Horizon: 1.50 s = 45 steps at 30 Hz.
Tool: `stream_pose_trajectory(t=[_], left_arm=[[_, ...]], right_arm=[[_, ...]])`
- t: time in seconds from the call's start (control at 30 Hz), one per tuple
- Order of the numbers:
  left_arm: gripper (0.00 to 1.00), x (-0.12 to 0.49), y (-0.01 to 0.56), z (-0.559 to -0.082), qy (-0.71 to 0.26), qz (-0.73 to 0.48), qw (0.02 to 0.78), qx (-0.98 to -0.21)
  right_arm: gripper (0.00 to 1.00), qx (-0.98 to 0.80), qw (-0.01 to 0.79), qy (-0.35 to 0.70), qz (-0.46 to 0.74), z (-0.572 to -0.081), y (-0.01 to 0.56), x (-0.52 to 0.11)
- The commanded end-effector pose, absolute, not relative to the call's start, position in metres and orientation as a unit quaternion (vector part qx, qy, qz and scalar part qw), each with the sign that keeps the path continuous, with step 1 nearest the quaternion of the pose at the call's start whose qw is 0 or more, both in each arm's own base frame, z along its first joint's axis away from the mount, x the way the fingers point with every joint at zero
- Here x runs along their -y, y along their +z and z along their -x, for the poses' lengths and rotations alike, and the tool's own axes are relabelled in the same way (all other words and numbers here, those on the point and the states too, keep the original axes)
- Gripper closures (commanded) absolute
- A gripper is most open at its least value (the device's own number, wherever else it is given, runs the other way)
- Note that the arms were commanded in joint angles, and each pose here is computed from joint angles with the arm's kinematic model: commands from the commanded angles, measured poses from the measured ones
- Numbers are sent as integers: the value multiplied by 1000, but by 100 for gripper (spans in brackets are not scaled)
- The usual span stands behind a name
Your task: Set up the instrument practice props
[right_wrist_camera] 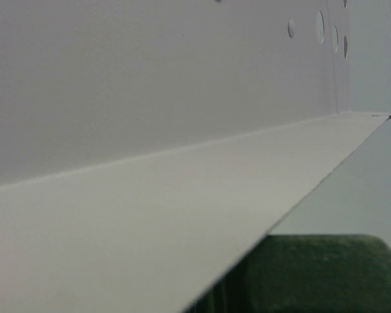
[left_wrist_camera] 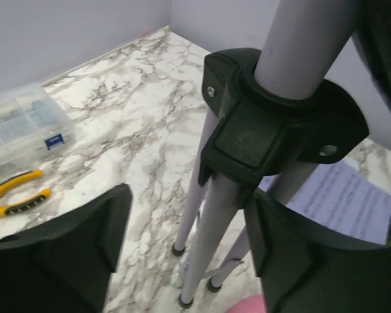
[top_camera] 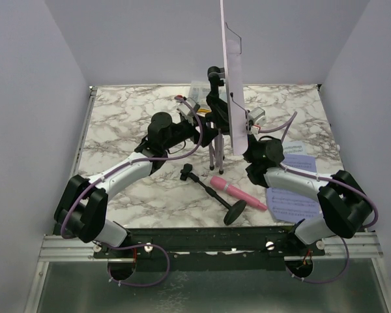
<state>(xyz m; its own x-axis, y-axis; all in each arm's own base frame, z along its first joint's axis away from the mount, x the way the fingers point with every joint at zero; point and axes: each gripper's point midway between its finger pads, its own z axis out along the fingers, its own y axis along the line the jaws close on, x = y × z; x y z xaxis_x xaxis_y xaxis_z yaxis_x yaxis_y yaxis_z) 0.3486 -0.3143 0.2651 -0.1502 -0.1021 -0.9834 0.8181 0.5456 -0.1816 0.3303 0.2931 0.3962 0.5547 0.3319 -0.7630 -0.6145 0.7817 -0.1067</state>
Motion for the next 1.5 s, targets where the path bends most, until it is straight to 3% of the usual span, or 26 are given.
stream_pose_trajectory(t=[0.0, 0.17, 0.33, 0.37, 0.47, 0.63, 0.7, 0.8, 1.13, 1.23, 1.37, 1.47], left_arm=[[4, 289, 256, -367, -328, -257, 603, -680], [1, 281, 273, -363, -320, -245, 616, -677], [20, 273, 284, -359, -312, -240, 625, -675], [19, 272, 285, -357, -313, -241, 625, -673], [1, 275, 296, -345, -327, -261, 628, -656], [1, 262, 320, -341, -335, -249, 644, -641], [18, 255, 323, -345, -337, -235, 646, -643], [35, 259, 317, -346, -347, -237, 633, -650], [41, 284, 299, -342, -369, -231, 602, -670], [38, 293, 295, -335, -374, -244, 595, -668], [19, 301, 295, -324, -383, -268, 590, -658], [17, 299, 298, -325, -376, -262, 597, -658]], right_arm=[[100, -240, 917, 285, 145, -276, 475, -260], [100, -241, 919, 278, 141, -274, 476, -254], [100, -245, 922, 268, 135, -278, 475, -253], [100, -246, 921, 269, 135, -278, 475, -253], [100, -246, 923, 261, 136, -282, 476, -255], [100, -247, 926, 251, 135, -283, 478, -252], [100, -247, 928, 246, 133, -284, 479, -250], [100, -252, 930, 239, 117, -287, 480, -244], [100, -248, 931, 241, 114, -289, 483, -246], [100, -248, 932, 240, 114, -288, 483, -246], [100, -247, 931, 243, 113, -287, 483, -245], [100, -248, 931, 243, 114, -287, 483, -245]])
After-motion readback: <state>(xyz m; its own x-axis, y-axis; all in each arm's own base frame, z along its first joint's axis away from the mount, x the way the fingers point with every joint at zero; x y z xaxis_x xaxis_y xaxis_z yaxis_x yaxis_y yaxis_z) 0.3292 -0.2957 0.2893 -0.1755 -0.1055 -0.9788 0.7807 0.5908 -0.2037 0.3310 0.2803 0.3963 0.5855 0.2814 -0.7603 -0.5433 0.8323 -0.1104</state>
